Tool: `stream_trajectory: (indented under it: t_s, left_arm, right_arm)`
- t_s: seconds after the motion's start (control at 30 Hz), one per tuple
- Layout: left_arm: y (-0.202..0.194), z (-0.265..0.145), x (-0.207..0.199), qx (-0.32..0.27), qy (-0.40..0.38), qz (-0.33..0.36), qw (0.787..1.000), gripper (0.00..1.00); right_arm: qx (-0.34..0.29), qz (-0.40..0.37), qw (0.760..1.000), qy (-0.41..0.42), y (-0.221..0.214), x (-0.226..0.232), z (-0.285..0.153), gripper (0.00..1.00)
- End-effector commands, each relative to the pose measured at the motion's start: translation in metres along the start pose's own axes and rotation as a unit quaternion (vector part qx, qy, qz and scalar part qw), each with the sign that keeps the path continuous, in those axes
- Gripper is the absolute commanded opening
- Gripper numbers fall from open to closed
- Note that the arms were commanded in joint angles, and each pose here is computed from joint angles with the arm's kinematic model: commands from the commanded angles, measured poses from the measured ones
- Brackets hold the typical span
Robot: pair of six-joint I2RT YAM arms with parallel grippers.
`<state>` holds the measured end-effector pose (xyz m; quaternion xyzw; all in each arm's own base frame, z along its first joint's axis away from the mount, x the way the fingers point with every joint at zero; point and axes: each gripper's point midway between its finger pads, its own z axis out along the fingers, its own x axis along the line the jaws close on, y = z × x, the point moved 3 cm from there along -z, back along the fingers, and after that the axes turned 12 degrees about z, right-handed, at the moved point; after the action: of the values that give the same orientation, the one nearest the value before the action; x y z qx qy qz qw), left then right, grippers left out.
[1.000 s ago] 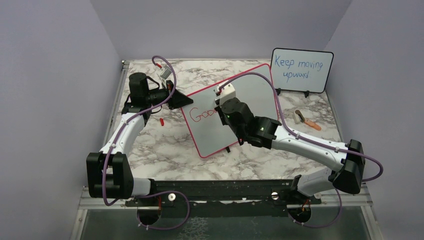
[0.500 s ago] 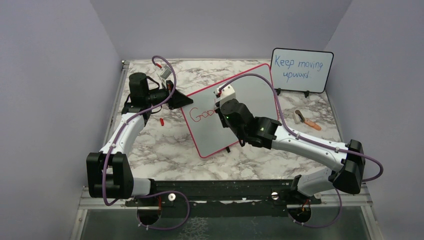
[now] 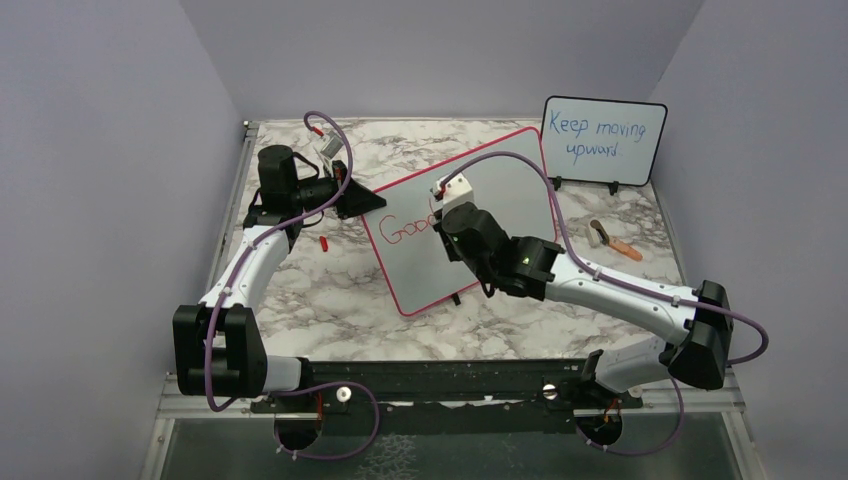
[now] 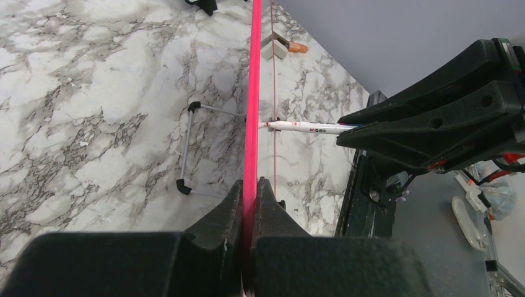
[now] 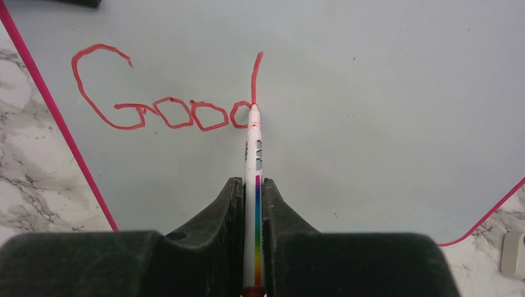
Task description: Write a sentence on the whiteboard
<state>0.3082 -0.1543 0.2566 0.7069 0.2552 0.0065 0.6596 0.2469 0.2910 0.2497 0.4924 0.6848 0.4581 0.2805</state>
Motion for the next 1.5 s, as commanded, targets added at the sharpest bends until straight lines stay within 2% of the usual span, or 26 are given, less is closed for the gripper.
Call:
stream_trajectory:
  t_s: [0.0,0.67,1.0,1.47]
  left_arm:
    - [-0.020,0.007,-0.002,0.026,-0.016,-0.002,1.000,0.00]
    - [-0.020,0.008,-0.003,0.026,-0.017,-0.001,1.000,0.00]
    - [-0.020,0.008,-0.003,0.026,-0.016,-0.001,1.000,0.00]
    - [-0.020,0.007,-0.003,0.026,-0.016,-0.002,1.000,0.00]
  right_arm:
    - [0.033,-0.006,0.999,-0.001,-0.020,-0.005,0.000,0.01]
    - [0.033,-0.007,0.999,-0.017,-0.023,-0.015,-0.006,0.01]
    - [-0.005,0.015,1.000,-0.003,-0.003,-0.016,-0.017,0.01]
    - [-0.039,0.019,0.999,-0.032,0.010,-0.044,-0.025,0.01]
